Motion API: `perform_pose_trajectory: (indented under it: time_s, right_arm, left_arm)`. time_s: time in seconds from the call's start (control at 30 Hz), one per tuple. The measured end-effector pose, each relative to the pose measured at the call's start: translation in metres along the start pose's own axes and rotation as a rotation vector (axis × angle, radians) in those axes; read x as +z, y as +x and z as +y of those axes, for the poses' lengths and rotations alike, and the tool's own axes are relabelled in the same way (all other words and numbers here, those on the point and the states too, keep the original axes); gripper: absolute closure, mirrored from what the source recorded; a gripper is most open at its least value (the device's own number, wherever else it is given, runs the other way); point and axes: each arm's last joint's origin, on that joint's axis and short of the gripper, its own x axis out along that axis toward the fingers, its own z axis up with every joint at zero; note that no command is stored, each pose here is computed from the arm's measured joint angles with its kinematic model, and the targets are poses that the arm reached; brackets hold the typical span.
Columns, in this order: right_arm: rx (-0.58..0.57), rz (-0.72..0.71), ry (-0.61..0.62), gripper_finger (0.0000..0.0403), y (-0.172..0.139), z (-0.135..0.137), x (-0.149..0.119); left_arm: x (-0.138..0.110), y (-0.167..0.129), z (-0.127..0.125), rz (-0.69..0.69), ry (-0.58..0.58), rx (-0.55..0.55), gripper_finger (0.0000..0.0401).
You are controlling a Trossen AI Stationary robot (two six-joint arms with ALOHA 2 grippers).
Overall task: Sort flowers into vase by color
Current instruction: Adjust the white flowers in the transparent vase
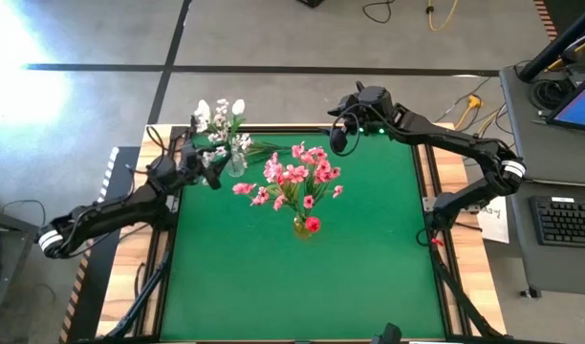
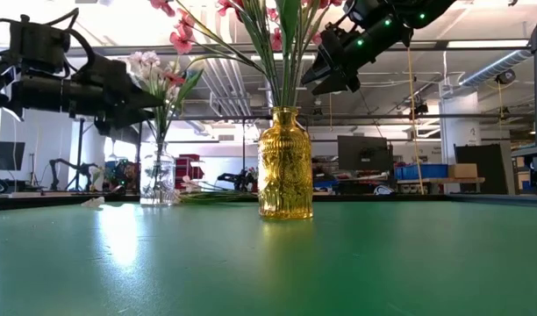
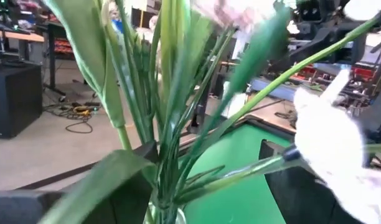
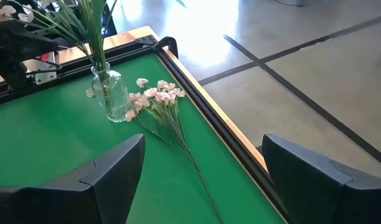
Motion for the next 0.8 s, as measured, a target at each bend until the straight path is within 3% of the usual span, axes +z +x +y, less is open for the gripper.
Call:
perform_pose_trajectory:
  time_s: [0.27,0.57,0.8]
  right_arm:
    - [-0.002,-0.005,0.000,0.0089,0.000,0.000,0.000]
    - [-0.002,-0.025,-0.005,0.0085,0.000,0.000,0.002]
    - [-0.002,-0.024,-0.005,0.0089,0.000,0.000,0.002]
  left_arm:
    - [0.001,-0.007,0.000,0.005,-0.001,0.031,0.0130]
    - [0.027,-0.009,-0.005,0.279,0.021,0.081,0.0130]
    - [0.051,-0.016,-0.011,0.401,0.021,0.105,0.0130]
